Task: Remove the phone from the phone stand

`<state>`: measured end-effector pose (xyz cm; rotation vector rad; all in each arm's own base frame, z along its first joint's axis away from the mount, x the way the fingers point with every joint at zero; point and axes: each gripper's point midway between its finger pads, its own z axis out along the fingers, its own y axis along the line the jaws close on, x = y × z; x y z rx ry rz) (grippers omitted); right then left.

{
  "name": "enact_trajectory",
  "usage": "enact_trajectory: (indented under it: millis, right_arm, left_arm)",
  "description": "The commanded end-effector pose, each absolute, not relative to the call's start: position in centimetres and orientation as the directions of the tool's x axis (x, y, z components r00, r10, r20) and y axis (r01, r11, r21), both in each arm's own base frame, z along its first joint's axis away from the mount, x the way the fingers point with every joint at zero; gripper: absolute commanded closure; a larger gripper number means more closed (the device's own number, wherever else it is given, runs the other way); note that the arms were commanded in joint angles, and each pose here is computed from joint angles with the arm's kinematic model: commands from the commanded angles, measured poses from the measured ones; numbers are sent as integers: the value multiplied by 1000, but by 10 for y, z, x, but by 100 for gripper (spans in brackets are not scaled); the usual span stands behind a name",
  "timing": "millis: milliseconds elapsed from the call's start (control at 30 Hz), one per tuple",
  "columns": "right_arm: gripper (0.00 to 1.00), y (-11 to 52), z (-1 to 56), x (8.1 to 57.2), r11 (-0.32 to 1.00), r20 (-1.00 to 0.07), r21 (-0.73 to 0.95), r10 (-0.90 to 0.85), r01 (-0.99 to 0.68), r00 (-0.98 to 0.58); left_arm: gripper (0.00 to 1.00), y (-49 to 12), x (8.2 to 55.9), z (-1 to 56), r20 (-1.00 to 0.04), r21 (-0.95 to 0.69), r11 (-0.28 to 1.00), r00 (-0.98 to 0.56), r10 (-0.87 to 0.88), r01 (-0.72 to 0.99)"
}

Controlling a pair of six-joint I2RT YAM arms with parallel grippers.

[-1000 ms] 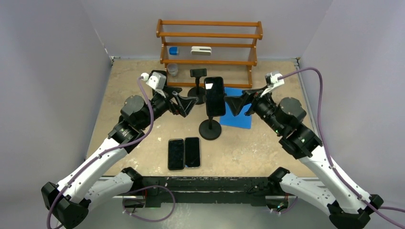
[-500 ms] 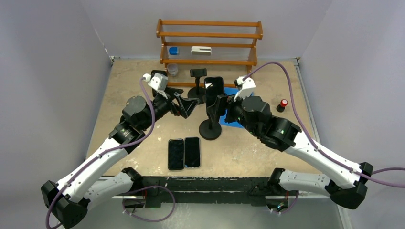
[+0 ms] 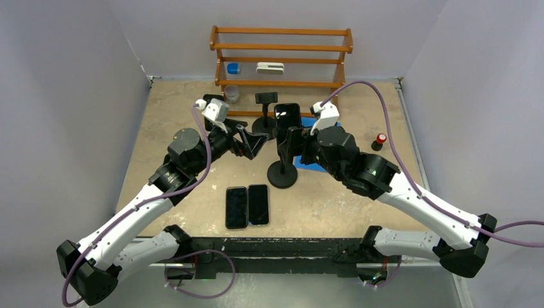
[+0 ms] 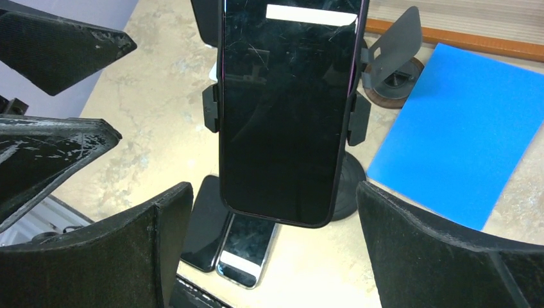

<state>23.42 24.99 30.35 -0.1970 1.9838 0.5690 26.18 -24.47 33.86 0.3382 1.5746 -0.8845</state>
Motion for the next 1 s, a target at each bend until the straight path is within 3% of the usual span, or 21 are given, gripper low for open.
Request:
enact_trajectory:
  millis: [0,967]
  right_arm:
    - [1,257,318,236,866,-883,303,98,-397,-460]
    - [1,261,307,254,867,-870,272,37,-417,-492]
  left_arm:
    - [7,-246,261,358,-943,-321,658,-168,-286,682]
    - [7,-248,259,357,-946,-315,659,-169,-277,683]
